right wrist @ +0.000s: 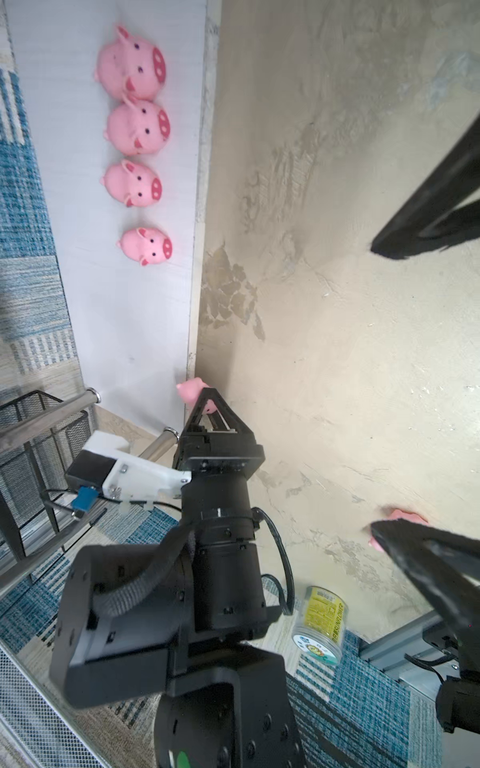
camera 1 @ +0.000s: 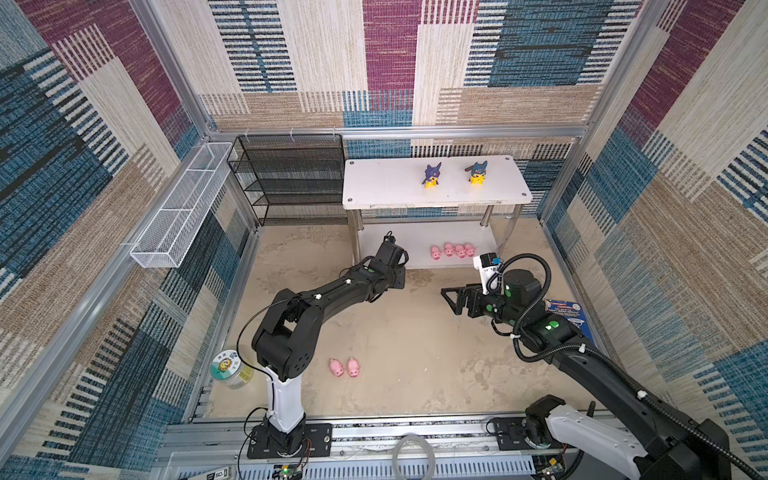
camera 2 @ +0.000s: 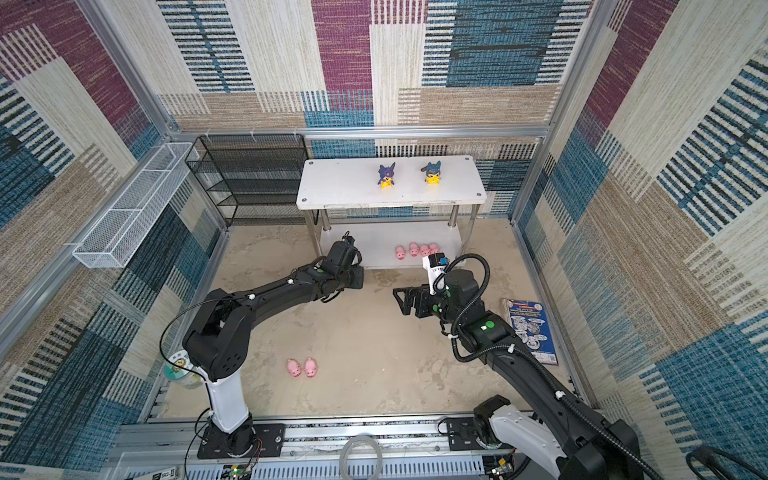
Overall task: Place and organize the plastic toys onto the shelf
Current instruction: 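Lift the pig with the left gripper and carry it to the lower tier, then lower the pig with the left gripper beside the row of pigs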
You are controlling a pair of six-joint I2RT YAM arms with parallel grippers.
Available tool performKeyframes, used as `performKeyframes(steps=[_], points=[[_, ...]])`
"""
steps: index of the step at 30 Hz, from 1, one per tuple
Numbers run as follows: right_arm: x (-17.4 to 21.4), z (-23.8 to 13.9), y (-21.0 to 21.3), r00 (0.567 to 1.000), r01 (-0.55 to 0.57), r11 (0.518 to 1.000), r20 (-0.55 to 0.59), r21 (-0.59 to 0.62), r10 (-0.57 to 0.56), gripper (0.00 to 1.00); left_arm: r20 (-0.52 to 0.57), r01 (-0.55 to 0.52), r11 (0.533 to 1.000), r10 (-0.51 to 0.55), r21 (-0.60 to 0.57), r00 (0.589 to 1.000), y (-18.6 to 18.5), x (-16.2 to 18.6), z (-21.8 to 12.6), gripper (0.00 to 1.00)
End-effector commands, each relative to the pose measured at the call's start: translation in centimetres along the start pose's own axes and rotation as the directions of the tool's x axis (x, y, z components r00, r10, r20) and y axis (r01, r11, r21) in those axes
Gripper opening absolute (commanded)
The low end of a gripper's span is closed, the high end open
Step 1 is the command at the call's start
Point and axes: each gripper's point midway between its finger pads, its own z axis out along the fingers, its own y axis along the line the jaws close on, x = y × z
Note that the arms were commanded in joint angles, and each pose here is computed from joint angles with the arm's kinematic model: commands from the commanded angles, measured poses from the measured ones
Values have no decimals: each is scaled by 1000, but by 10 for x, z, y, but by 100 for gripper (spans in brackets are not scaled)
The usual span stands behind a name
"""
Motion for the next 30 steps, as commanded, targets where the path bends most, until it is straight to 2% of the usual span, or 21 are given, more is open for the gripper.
performKeyframes(steps=[1,13,26,30], points=[[-5,-5,-2,1000,-13,1000,19,24,13,100,24,5,1000,-5,-27,1000,1,-12,8,28],[-10,-14,-8,999,-18,997,43,73,15,100,76,62,994,-55,-88,996,11,-40,29,30],[-11,-16,-12,999,-17,995,50,103,12,100,107,121,987,-110,-109,988,19,-46,41,32],[-12,-19,-12,999,-13,994,53,108,7,100,102,130,985,-119,-111,988,19,-44,47,37]])
